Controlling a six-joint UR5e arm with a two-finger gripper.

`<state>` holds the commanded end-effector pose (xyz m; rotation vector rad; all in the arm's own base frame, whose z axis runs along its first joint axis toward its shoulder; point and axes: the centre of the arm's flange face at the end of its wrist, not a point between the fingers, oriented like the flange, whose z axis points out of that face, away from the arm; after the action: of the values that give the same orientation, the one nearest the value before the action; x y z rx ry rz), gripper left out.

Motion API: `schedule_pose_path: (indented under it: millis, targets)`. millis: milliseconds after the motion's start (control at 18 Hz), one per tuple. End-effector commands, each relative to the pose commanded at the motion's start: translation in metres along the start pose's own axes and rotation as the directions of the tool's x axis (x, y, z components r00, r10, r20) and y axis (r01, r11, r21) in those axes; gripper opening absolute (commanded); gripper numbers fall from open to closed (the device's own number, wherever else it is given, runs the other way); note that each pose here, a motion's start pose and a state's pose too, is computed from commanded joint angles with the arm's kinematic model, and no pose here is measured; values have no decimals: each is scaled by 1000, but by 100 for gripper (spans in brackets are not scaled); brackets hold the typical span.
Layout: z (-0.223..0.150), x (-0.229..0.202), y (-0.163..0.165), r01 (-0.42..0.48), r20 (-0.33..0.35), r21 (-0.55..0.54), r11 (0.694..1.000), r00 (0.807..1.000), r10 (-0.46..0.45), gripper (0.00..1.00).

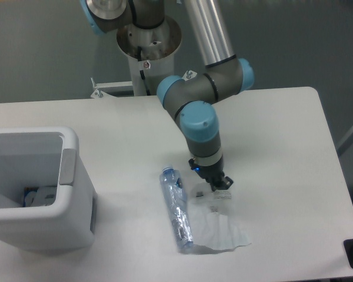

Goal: Place the trash in the trash can
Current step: 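Close the gripper on the bag's edge and lift it, then carry the held bag over the white trash bin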

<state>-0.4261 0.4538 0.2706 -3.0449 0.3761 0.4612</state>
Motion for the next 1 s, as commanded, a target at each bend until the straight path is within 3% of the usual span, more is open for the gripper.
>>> schedule_pose_path:
  millis: [222,389,500,667,778,1000]
  targets:
    - [-58,-20,3,164,-59,114,980,986,-159,0]
    - [-103,-34,0,312,-137,236,920,948,-286,0]
    - [-132,-32,-5,347,-182,286,893,935,-305,0]
    - [-181,-23,-12,363,-211,364,858,929,-304,0]
    - [-217,-8,-24,428,-264,423,799,901,-343,0]
    - [-275,29,-62,567,-428,487,664,818,-384,0]
